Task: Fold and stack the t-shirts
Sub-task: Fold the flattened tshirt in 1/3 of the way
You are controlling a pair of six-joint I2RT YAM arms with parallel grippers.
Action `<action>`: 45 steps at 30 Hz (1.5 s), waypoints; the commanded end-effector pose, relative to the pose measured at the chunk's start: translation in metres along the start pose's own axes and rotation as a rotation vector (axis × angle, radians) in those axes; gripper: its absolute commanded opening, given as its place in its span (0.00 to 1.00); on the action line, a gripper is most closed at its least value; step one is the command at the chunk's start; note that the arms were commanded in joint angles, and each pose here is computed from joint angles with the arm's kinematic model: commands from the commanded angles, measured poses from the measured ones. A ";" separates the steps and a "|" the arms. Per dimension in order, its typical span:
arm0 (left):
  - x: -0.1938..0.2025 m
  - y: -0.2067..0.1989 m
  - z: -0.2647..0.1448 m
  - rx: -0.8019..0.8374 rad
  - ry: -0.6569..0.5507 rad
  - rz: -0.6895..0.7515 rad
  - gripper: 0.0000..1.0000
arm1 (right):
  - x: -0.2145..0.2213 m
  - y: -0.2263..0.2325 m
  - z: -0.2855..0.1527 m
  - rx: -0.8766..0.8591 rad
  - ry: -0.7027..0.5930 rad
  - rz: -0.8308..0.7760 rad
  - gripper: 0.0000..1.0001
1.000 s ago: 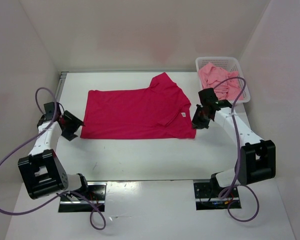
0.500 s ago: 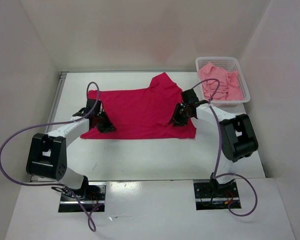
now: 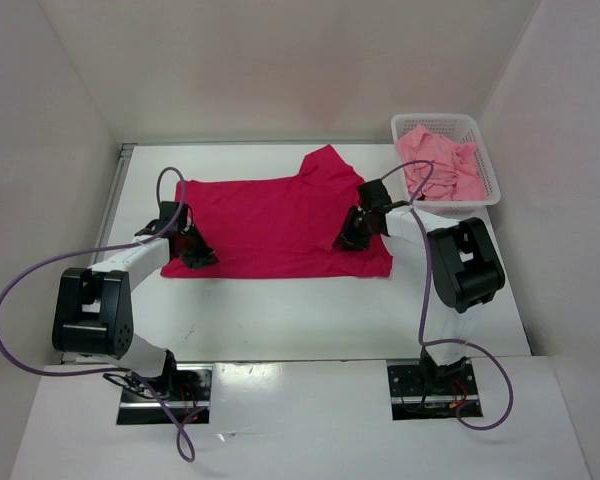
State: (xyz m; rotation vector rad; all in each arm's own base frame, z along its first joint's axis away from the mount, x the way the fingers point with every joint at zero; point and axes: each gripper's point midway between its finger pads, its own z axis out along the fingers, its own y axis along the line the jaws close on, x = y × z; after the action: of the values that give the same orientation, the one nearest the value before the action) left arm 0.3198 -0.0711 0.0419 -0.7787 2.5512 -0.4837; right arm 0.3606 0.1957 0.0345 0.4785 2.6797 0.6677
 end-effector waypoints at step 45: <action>0.017 -0.037 0.016 -0.032 0.045 0.097 0.04 | 0.056 0.117 0.025 -0.146 0.076 -0.246 0.00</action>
State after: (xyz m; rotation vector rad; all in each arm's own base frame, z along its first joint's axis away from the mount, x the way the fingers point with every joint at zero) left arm 0.3240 -0.1117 0.0414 -0.6319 2.6315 -0.4557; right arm 0.3468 0.3099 0.0569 0.1352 2.7159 0.8284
